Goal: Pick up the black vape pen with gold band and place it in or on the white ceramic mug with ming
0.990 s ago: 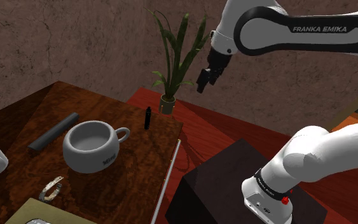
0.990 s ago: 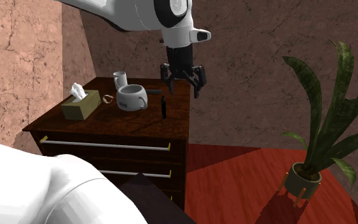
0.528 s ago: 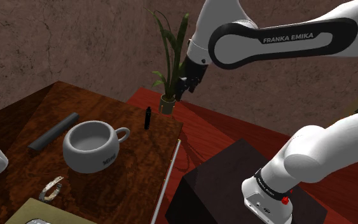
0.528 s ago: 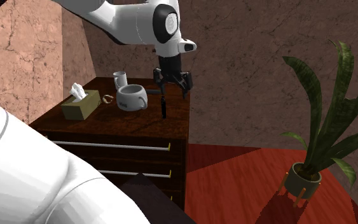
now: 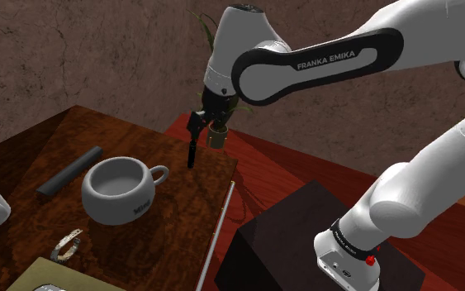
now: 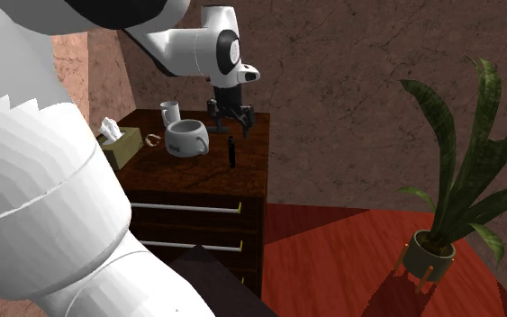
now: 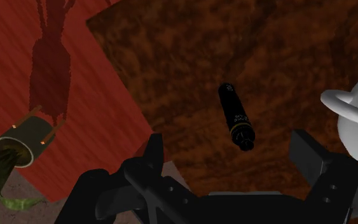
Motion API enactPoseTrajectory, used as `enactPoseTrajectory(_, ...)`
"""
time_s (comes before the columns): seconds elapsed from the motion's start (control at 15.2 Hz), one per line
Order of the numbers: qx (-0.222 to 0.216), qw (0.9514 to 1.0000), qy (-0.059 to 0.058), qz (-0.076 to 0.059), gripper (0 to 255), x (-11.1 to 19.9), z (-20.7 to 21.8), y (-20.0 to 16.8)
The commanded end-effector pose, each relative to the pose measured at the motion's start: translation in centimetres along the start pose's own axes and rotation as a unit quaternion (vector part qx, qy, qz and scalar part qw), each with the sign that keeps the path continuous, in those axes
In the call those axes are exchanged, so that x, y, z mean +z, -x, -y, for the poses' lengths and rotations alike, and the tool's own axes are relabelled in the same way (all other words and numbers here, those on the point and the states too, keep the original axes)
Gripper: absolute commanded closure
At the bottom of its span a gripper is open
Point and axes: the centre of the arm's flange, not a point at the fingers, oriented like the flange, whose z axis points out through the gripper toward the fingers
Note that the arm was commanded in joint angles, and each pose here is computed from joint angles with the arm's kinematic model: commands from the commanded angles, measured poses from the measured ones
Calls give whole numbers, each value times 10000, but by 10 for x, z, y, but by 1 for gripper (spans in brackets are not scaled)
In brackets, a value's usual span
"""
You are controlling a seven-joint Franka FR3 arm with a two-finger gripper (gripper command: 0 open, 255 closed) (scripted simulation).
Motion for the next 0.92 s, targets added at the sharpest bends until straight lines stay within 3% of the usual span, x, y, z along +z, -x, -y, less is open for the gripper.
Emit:
enactPoseTrajectory(0.0,-29,10000,-67,-41,0,11,18,-13)
enactPoseTrajectory(0.53,-30,10000,-69,-43,0,51,19,-14)
enactPoseTrajectory(0.86,-30,10000,-69,-43,0,51,19,-14)
